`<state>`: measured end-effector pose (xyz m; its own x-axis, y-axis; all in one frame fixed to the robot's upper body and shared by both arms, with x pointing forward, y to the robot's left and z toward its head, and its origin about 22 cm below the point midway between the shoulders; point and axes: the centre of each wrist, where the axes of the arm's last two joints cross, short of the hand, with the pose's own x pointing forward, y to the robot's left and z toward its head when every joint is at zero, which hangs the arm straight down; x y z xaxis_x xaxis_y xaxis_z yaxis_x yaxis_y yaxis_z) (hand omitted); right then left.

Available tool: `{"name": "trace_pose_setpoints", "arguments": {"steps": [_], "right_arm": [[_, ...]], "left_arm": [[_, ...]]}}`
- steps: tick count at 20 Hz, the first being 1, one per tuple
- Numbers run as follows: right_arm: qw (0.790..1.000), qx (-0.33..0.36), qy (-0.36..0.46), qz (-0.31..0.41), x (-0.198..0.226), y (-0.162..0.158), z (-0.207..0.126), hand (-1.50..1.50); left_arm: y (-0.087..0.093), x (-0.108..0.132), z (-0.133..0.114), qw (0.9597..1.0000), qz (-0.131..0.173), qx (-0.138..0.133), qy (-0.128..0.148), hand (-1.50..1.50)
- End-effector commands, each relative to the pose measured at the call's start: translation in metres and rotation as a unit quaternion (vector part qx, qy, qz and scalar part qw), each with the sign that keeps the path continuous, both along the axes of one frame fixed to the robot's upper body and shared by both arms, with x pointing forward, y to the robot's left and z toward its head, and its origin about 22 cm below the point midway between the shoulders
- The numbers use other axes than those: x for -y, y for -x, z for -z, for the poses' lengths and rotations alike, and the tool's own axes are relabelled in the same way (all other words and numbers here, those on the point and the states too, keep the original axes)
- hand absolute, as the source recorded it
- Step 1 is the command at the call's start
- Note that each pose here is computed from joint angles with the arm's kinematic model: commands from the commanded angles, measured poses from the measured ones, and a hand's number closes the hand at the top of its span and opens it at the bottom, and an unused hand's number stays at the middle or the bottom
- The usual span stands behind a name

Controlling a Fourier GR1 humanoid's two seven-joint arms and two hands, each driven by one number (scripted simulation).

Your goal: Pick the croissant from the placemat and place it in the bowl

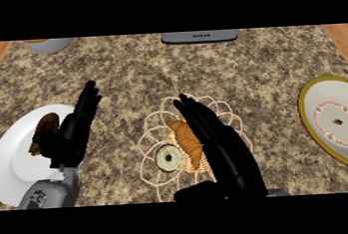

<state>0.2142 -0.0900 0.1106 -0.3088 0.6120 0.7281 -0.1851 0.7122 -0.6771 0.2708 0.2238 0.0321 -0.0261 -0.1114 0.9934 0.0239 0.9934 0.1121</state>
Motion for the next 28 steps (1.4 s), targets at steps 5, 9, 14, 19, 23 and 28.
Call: {"name": "trace_pose_setpoints", "arguments": {"steps": [5, 9, 14, 19, 23, 28], "right_arm": [[0.992, -0.098, 0.081, 0.020, -0.010, -0.023, 0.005, -1.50], [0.992, -0.103, 0.077, -0.002, -0.013, -0.019, 0.025, -1.50], [0.993, -0.098, 0.059, -0.019, 0.008, -0.010, 0.020, -1.50], [0.995, -0.099, 0.005, -0.031, 0.029, -0.014, 0.038, -1.50], [0.994, -0.098, -0.020, -0.032, 0.019, -0.016, 0.030, -1.50], [0.991, -0.123, -0.038, -0.036, 0.035, -0.005, 0.051, -1.50]], "left_arm": [[-0.016, -0.005, 0.004, 1.0000, 0.000, 0.004, -0.005, 0.00], [-0.008, -0.009, -0.003, 0.9999, 0.010, -0.009, 0.008, 0.00], [-0.008, -0.007, -0.001, 0.9999, -0.007, 0.006, -0.006, 0.00], [-0.004, 0.020, 0.020, 1.0000, -0.002, 0.004, -0.002, 0.00], [0.007, 0.011, 0.001, 0.9999, 0.004, 0.005, -0.008, 0.00], [0.000, 0.003, -0.019, 1.0000, 0.002, -0.002, 0.000, 0.00]]}}
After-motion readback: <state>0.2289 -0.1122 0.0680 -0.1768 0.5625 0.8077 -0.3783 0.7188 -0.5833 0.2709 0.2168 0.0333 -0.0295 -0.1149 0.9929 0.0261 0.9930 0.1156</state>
